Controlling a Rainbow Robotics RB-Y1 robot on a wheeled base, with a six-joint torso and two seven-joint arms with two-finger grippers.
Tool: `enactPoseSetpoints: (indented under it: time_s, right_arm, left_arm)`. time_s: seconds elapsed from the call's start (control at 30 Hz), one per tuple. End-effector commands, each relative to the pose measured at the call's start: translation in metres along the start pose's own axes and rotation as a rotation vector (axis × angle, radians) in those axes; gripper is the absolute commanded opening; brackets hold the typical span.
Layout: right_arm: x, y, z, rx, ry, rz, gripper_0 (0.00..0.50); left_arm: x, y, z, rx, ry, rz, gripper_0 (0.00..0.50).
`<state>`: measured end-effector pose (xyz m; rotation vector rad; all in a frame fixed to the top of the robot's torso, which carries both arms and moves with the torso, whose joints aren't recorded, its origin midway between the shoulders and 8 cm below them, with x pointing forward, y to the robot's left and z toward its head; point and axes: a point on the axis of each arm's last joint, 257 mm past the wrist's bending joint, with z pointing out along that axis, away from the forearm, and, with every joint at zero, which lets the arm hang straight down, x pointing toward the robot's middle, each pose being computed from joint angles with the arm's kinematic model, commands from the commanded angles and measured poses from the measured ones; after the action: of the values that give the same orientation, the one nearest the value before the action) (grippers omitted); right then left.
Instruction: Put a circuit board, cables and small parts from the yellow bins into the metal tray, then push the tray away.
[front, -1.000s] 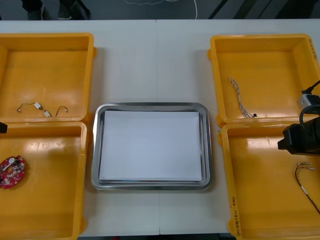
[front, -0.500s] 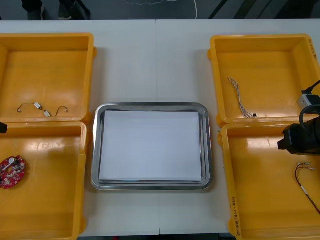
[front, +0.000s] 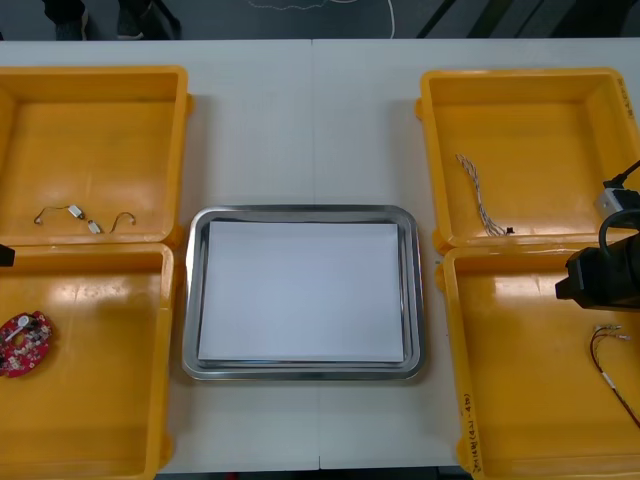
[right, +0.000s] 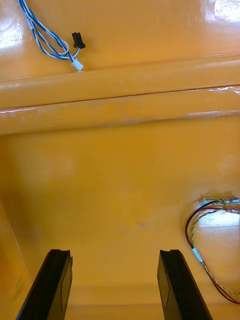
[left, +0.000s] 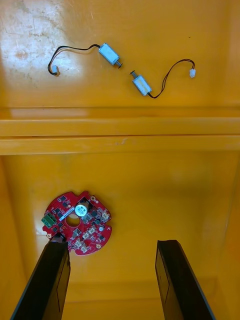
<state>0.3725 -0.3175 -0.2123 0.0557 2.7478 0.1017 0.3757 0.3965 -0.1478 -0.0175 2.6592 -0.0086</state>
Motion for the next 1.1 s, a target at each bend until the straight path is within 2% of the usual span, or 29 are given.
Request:
enactPoseSetpoints:
  time_s: [0.03,0.07,0.1,0.13,0.27,0.47,0.83,1.0,1.1]
  right_arm:
    - [-0.001,-0.012,-0.009,0.048,-0.016,-0.007,0.500]
    - [-0.001,-0.012,-0.009,0.048,-0.016,-0.007,0.500]
    - [-0.001,-0.012,-0.009,0.048,-0.016,-0.007,0.500]
    - [-0.001,-0.012,-0.009,0.048,-0.016,-0.007,0.500]
    - [-0.001,-0.012,-0.009,0.048,-0.016,-0.007,0.500]
    - [-0.001,-0.012,-0.009,0.048,-0.016,-0.007,0.500]
    - [-0.001,-0.012,-0.009,0.048,-0.016,-0.007,0.500]
    - [-0.001,-0.012,-0.009,0.048,-0.016,-0.007,0.500]
    - [-0.001,-0.012,-0.009,0.048,-0.016,-0.007,0.500]
  left_arm:
    - [-0.009,0.007,-0.016,-0.047,-0.027,0.026,0.500]
    - [-0.009,0.007,-0.016,-0.047,-0.027,0.026,0.500]
    - [0.005,0.010,-0.007,-0.043,0.009,0.008,0.500]
    - [0.007,0.011,-0.006,-0.043,0.013,0.003,0.500]
    - [0.005,0.014,-0.010,-0.055,0.005,0.002,0.500]
    - [0.006,0.022,-0.010,-0.083,0.002,-0.071,0.500]
    - [0.007,0.027,-0.008,-0.095,-0.011,-0.416,0.500]
    - [0.013,0.035,0.000,-0.103,0.015,-0.571,0.500]
    - [0.018,0.043,0.007,-0.125,0.034,-0.652,0.500]
